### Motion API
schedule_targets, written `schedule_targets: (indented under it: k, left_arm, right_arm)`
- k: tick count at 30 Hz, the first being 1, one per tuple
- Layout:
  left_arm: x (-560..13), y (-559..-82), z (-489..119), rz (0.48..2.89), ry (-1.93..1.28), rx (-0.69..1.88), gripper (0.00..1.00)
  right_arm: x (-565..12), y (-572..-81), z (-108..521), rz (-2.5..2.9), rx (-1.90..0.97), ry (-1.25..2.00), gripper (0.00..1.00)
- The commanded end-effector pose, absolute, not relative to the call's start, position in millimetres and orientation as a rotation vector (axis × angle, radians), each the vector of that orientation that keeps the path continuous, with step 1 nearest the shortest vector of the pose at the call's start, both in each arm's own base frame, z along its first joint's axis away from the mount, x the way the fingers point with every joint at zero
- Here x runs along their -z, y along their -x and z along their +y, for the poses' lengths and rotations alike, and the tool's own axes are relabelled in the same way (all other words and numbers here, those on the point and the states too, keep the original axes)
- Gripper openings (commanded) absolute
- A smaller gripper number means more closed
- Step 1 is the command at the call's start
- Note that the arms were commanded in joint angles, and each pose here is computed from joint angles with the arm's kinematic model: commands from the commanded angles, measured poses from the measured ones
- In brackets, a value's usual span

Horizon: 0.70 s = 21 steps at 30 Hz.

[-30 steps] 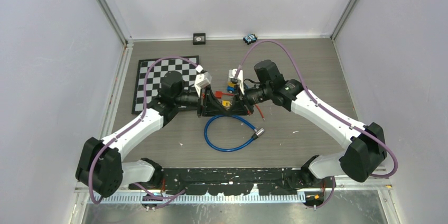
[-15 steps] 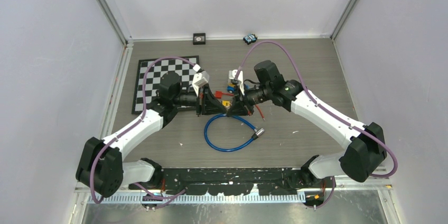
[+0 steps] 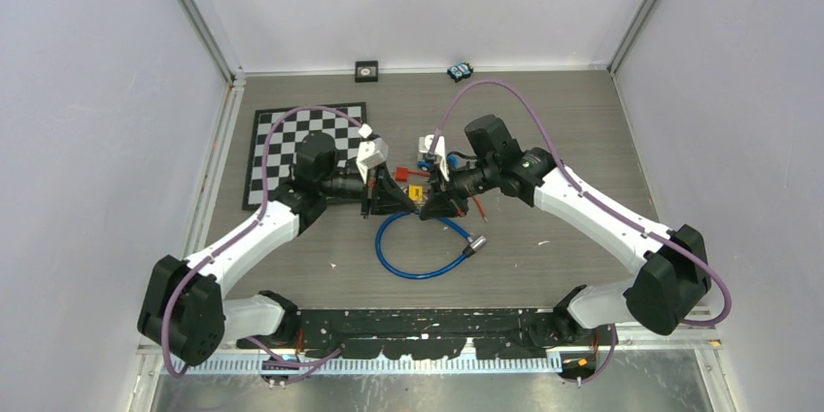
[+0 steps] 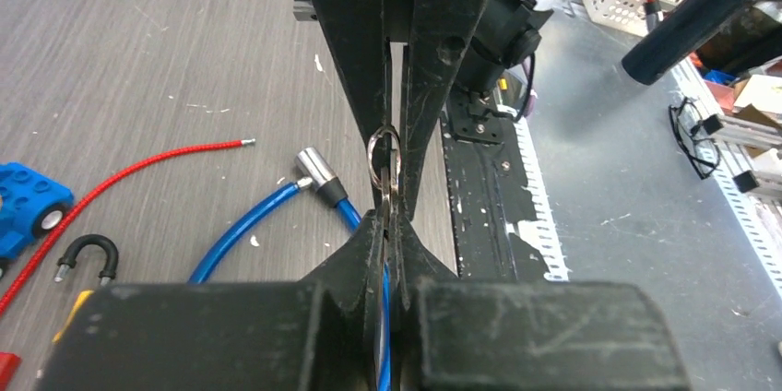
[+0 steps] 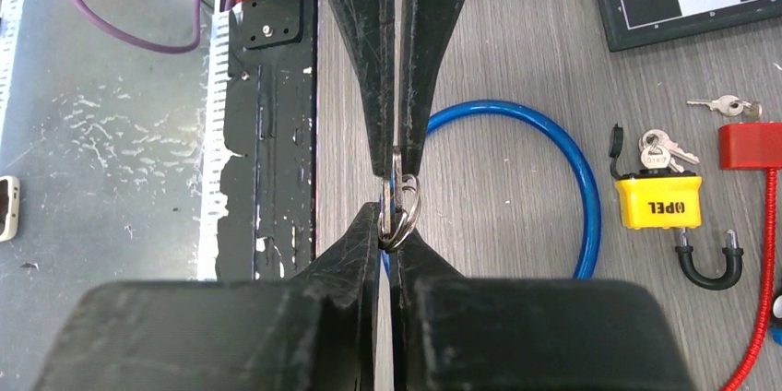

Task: Unlock with the key
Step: Pick up the key from the center of the board.

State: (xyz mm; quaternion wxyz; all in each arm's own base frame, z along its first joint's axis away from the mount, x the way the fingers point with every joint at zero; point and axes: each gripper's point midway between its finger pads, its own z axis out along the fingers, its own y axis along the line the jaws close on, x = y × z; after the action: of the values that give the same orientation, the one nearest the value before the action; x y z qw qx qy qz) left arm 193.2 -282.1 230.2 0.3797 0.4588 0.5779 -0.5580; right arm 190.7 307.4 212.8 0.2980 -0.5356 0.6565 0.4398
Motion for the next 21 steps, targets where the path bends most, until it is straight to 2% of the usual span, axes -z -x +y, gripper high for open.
schedule_targets:
  k: [1, 7, 14, 17, 21]
  left_arm:
    - [-235, -191, -275, 1.434, -1.287, 1.308, 0.0]
    - [-222, -188, -272, 1.47, -1.319, 1.266, 0.0]
    - [-217, -189, -267, 1.492, -1.369, 1.19, 0.0]
    - [-217, -187, -269, 1.495, -1.375, 1.196, 0.0]
    - [-217, -182, -272, 1.488, -1.388, 1.22, 0.0]
  right_arm:
    - [-207, -192, 295, 1.77, -1.091, 1.47, 0.08]
    - [-205, -192, 293, 1.79, -1.078, 1.481, 0.15]
    - [-208, -193, 285, 1.811, -1.017, 1.47, 0.42]
    - [-225, -195, 289, 1.758, -1.026, 1.424, 0.46]
    - [-241, -200, 299, 1.73, -1.07, 1.395, 0.48]
